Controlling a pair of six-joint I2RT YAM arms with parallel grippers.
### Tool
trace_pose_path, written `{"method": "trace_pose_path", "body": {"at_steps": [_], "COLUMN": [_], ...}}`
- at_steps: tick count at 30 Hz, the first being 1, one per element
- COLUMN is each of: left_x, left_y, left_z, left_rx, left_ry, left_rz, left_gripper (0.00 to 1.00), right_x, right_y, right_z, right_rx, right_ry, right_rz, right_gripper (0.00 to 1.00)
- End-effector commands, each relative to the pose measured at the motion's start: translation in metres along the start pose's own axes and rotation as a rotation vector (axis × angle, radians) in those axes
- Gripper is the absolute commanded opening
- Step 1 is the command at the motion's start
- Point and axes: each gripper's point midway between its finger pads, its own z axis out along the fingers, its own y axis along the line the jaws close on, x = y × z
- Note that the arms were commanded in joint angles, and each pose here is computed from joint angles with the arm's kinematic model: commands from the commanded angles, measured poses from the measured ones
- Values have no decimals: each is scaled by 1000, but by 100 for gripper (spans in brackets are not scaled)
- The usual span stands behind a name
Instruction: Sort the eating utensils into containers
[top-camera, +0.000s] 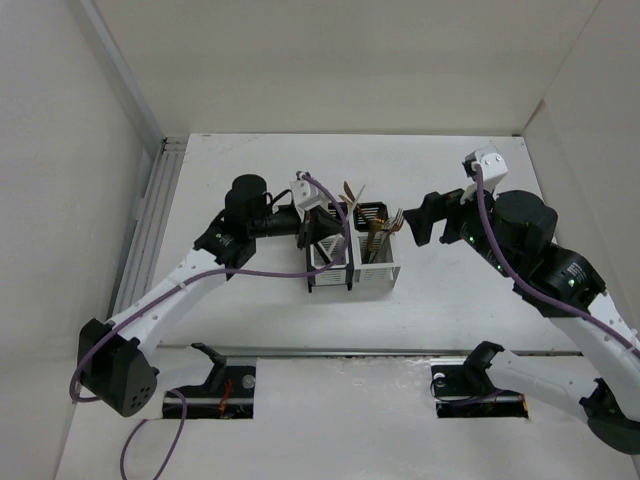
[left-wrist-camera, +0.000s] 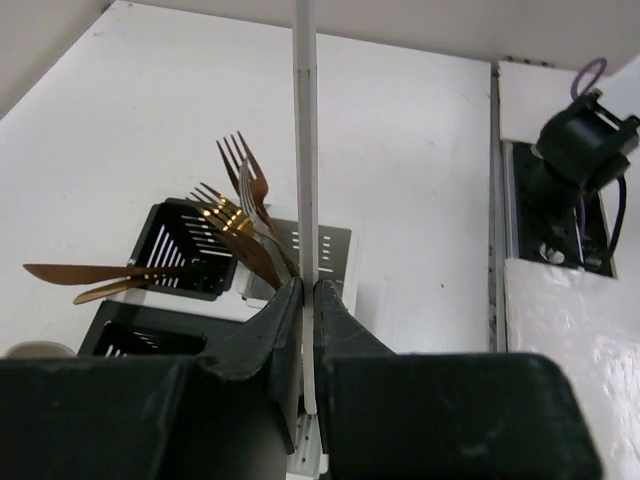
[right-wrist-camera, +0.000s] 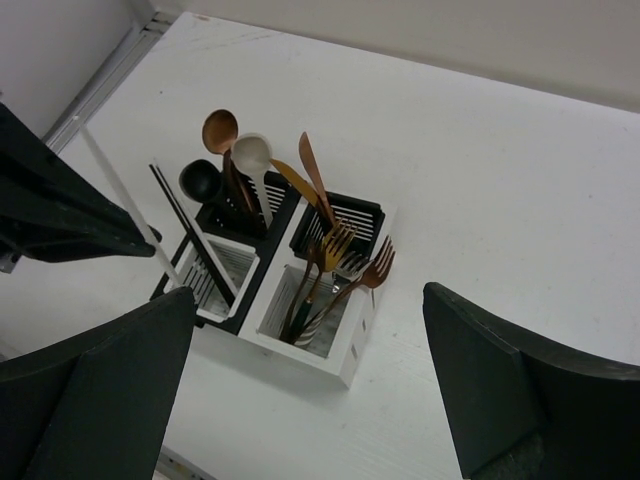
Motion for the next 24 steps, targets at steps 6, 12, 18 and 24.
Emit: {"method": "trace_pose_path", "body": {"at_steps": [6, 12, 18, 24], "left_x": [-27, 7, 49, 73], "left_y": [30, 44, 38, 39], "left_z": [1, 0, 4, -1], "left_rx": [-130, -209, -191, -236], "left_ry": [-240, -261, -193, -171], "left_rz": [25, 17, -44, -97], "left_gripper": [0, 0, 0, 29], "right_x": [-26, -25, -20, -18], "right_y": [-5, -2, 0, 0], "right_z": [-5, 6, 9, 12], "right_rx": [31, 35, 28, 30], "right_ry": [-78, -55, -35, -25], "right_rz": [30, 23, 18, 15], "right_gripper": [100, 100, 100, 100]}}
